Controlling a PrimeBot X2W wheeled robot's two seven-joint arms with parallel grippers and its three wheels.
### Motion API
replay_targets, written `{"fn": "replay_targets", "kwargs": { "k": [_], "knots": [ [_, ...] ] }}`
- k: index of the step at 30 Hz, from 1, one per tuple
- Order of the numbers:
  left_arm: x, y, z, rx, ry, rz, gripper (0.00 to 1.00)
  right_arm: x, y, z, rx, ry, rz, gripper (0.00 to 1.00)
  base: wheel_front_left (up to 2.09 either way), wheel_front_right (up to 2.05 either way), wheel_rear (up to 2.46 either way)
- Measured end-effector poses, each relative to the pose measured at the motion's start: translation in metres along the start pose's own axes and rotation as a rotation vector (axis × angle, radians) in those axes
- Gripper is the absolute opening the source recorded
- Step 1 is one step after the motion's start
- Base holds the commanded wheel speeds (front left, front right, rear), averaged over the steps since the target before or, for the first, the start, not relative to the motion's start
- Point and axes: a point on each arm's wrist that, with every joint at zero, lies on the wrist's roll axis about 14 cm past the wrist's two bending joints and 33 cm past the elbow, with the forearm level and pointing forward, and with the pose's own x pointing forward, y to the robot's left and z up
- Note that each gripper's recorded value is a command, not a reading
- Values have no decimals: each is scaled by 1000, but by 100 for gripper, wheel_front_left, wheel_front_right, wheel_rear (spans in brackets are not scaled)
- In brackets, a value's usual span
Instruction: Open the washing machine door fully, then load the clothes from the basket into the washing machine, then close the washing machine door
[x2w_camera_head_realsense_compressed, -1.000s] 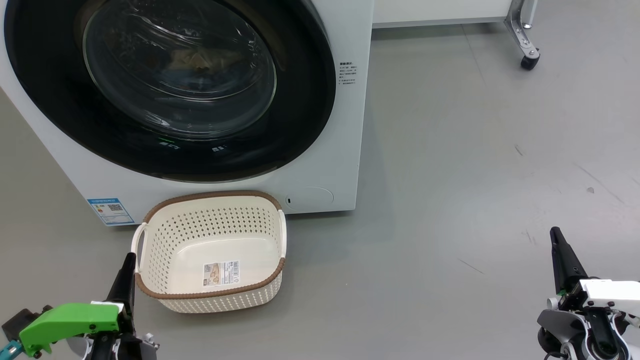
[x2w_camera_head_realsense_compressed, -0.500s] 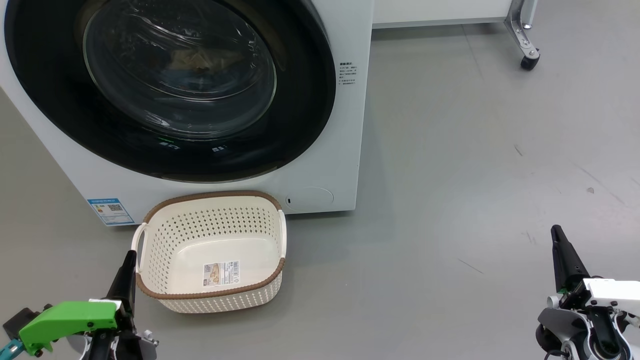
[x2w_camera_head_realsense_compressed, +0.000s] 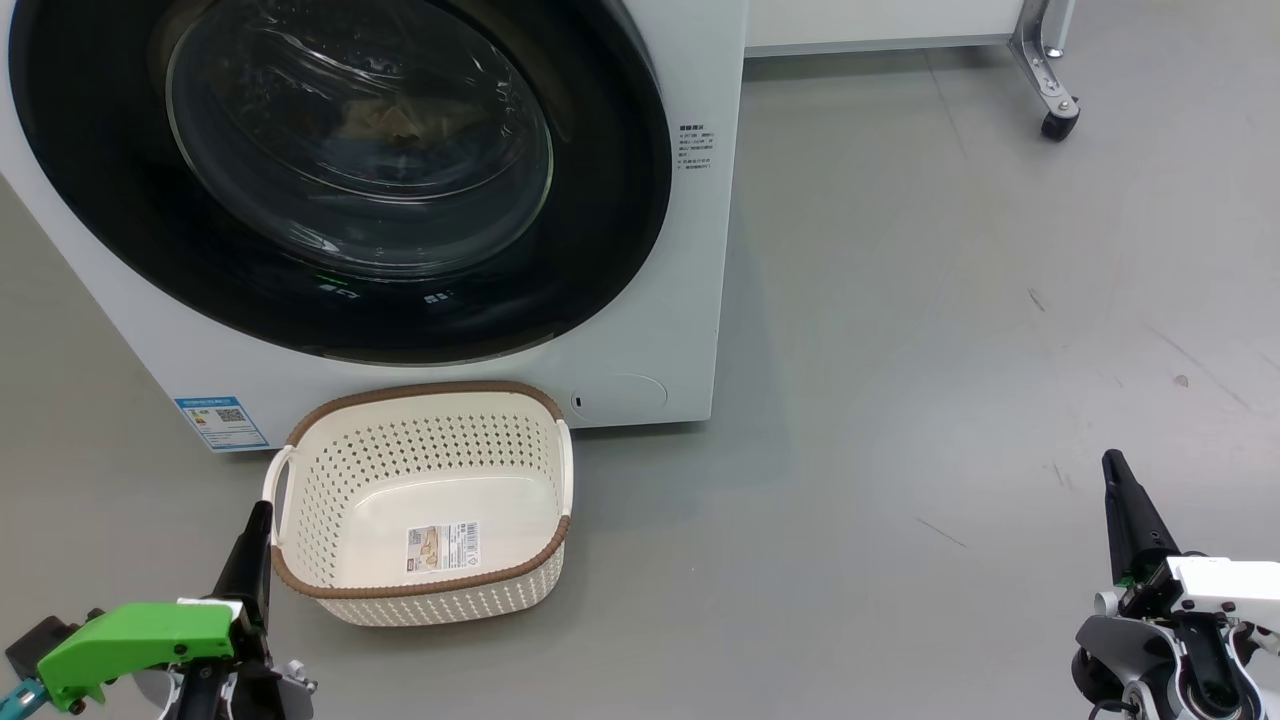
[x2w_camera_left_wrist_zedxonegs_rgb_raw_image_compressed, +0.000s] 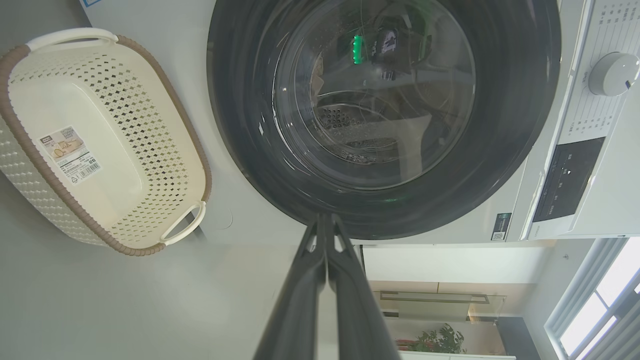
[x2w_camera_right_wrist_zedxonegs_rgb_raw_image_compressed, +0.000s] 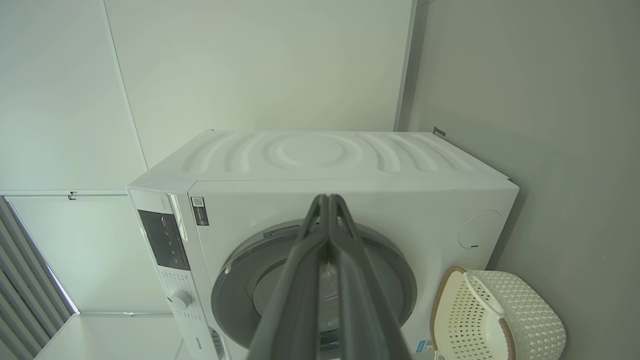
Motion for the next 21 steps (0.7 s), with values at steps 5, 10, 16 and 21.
{"fn": "replay_targets", "kwargs": {
  "k": [5,10,16,21],
  "knots": [
    [0,0,0,0,0,0,0,0,0,0,0,0,0,0,0,0,0],
    [0,0,0,0,0,0,0,0,0,0,0,0,0,0,0,0,0],
    [0,0,0,0,-1,0,0,0,0,0,0,-1,1,0,0,0,0],
    [0,0,0,0,-1,0,0,0,0,0,0,0,1,0,0,0,0]
  ]
}}
